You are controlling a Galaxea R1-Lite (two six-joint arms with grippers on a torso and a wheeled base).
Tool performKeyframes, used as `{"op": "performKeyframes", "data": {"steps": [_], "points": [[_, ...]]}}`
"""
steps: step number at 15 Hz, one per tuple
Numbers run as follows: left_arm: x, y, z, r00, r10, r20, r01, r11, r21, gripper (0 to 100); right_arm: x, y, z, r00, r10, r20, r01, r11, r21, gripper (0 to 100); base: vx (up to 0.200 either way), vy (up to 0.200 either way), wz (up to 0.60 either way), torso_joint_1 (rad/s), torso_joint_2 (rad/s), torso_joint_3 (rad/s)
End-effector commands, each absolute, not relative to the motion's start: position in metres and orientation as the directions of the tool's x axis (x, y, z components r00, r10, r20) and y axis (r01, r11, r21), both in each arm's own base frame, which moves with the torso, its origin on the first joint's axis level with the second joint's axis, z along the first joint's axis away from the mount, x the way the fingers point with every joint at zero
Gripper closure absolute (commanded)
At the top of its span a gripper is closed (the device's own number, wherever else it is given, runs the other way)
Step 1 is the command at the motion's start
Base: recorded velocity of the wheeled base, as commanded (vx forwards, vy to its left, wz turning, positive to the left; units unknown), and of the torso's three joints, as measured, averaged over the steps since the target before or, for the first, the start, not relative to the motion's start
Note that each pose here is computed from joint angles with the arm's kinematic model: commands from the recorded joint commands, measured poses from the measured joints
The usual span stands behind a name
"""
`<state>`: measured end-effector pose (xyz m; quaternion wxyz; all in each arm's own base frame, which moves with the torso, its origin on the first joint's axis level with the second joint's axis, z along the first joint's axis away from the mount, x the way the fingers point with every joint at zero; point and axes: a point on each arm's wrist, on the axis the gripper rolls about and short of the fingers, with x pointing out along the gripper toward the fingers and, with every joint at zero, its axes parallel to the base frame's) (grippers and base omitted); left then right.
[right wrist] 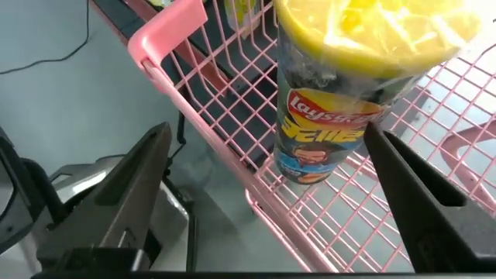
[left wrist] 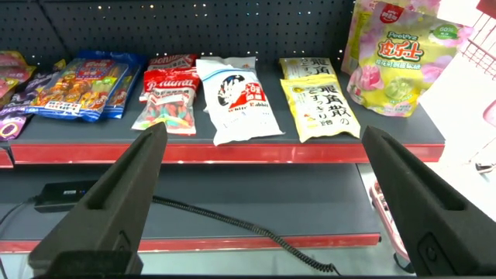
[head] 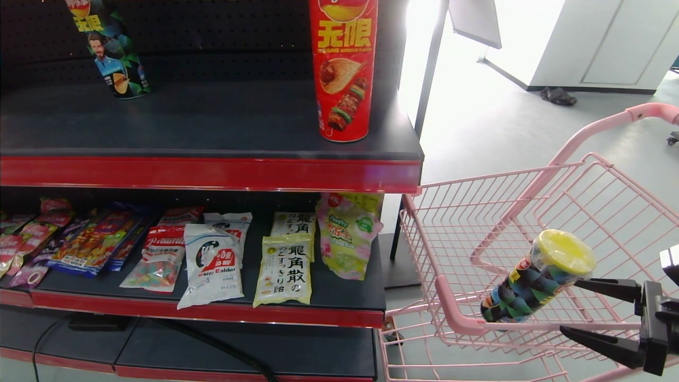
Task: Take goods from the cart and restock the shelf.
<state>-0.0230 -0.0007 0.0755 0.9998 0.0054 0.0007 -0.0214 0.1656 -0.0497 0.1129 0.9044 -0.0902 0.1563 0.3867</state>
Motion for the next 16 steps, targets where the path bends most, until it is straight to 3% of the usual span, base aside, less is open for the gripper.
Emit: {"op": "performKeyframes", "data": {"steps": [1,7,11,16], "points": [[-0.023,-0.001,0.075,0.999,-0.043,-0.003,0.043,0.999,0.011,0,0.165,-0.049,0.114,0.65,0.674,-0.35,-0.731,0.68,-0.048,0,0.0,0.0,0.0,0.0,0.0,0.0],[-0.023,-0.001,0.075,0.999,-0.043,-0.003,0.043,0.999,0.011,0,0.162,-0.049,0.111,0.658,0.659,-0.365,-0.718,0.695,-0.04,0,0.0,0.0,0.0,0.0,0.0,0.0],[-0.023,-0.001,0.075,0.999,-0.043,-0.003,0.043,0.999,0.011,0,0.17,-0.074,0.113,0.742,0.534,-0.405,-0.606,0.793,-0.064,0,0.0,0.0,0.0,0.0,0.0,0.0],[-0.023,-0.001,0.075,0.999,-0.043,-0.003,0.043,0.999,0.011,0,0.191,-0.09,0.115,0.75,0.528,-0.4,-0.598,0.798,-0.068,0,0.0,0.0,0.0,0.0,0.0,0.0]]}}
